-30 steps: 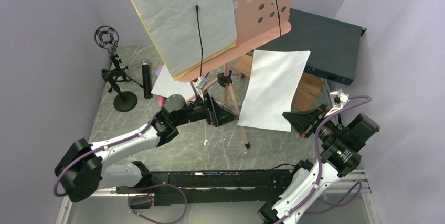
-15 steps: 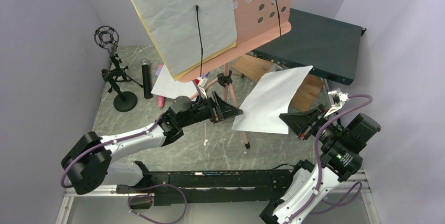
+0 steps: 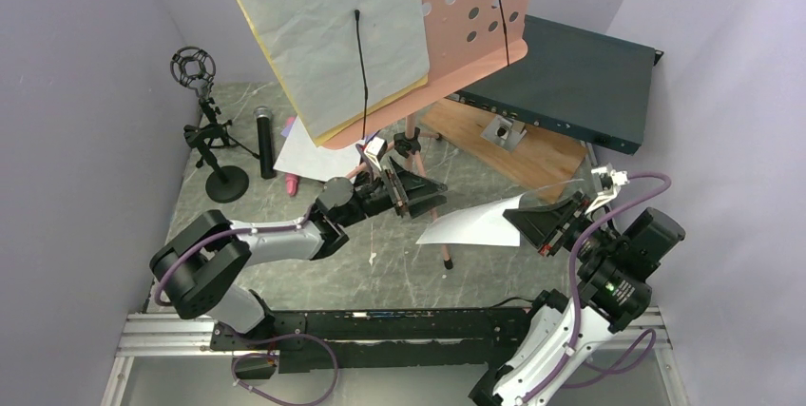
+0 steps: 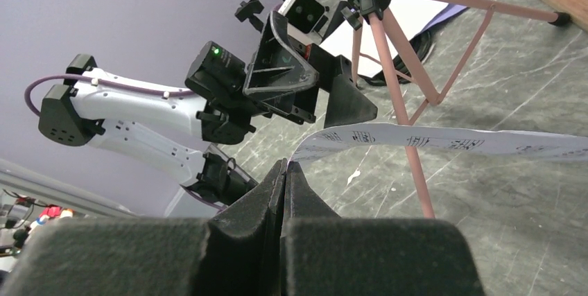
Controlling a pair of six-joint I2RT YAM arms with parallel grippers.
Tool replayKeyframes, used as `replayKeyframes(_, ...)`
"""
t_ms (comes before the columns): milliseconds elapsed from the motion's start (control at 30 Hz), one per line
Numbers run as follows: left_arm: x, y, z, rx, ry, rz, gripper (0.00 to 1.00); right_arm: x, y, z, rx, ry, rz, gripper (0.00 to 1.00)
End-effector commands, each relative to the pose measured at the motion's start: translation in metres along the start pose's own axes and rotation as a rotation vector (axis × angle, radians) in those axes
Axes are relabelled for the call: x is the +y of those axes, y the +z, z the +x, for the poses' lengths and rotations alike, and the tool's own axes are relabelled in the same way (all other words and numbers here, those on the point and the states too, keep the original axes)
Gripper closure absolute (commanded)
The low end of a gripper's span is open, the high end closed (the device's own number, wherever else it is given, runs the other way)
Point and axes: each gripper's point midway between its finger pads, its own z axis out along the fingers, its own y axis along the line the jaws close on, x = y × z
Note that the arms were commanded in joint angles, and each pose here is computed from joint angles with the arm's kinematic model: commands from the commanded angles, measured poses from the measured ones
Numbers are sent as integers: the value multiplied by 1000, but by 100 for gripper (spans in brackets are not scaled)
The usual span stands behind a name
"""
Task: Pack up the instrument practice props
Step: Place the sheet music at the center of the board.
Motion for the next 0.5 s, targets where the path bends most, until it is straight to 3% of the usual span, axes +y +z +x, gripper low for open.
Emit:
replayKeyframes(0,-45,0,2,21,-23,176,17,17,-2,1,17,-27,-114,100)
replayKeyframes(133,-29,-6,6,23,18,100,13,19,-2,-9,22,-69,-112,100)
replayKeyframes(333,1,-32,14,50,129,-166,3,31,-1,-20,5,-168,-115,100)
replayKeyframes(467,1,-45,18,45,97,-171,1,31,-1,-20,5,-179,-116,100)
